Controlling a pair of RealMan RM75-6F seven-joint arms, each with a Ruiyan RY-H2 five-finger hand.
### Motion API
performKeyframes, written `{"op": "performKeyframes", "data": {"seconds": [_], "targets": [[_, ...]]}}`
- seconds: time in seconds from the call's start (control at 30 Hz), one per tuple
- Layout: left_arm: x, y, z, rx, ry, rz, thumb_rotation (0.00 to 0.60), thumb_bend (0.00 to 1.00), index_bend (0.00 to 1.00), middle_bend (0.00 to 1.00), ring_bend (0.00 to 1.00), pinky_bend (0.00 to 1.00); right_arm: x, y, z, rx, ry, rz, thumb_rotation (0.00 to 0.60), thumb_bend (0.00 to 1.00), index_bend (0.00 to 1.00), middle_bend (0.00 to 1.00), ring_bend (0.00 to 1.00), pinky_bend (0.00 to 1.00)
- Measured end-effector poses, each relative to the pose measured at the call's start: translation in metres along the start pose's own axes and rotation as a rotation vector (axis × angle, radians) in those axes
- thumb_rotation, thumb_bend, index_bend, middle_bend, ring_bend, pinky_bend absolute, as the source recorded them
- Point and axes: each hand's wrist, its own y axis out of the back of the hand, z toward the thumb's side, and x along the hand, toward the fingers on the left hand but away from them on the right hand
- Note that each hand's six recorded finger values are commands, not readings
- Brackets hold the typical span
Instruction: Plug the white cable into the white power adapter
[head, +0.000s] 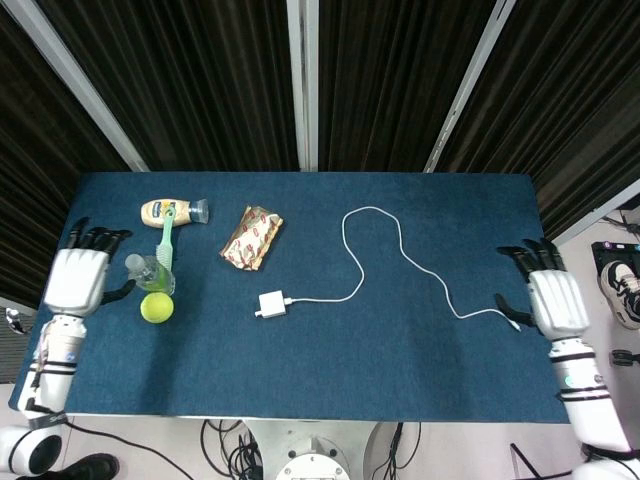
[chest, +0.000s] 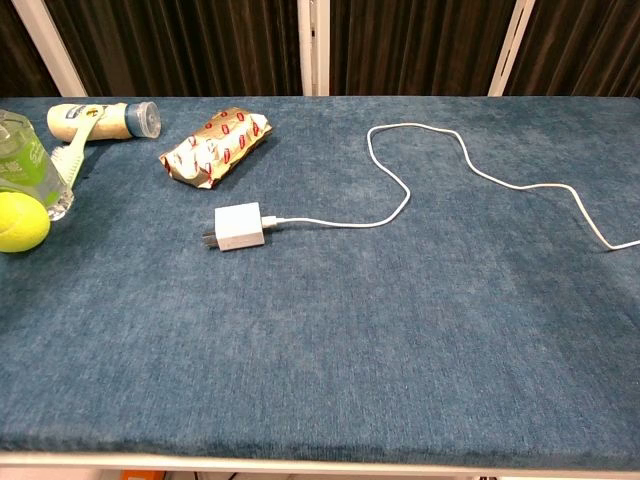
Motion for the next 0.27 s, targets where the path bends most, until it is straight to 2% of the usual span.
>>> {"op": "performKeyframes", "data": {"seconds": [0.13, 0.27], "targets": [[-0.045, 0.004, -0.037, 0.010, 0.086, 0.015, 0.600, 0.16, 0.24, 0.27, 0.18, 0.07, 0.038, 0.016, -0.026, 0.012, -0.051, -0.052, 0.600, 0.23, 0.21, 0.20, 0.05, 0.00], [-0.083, 0.002, -0.045, 0.024, 0.114, 0.003, 0.600, 0.16, 0.24, 0.27, 0.18, 0.07, 0.071, 0.018, -0.040, 0.031, -0.084, -0.064, 0.600, 0.23, 0.21, 0.20, 0.05, 0.00]]}}
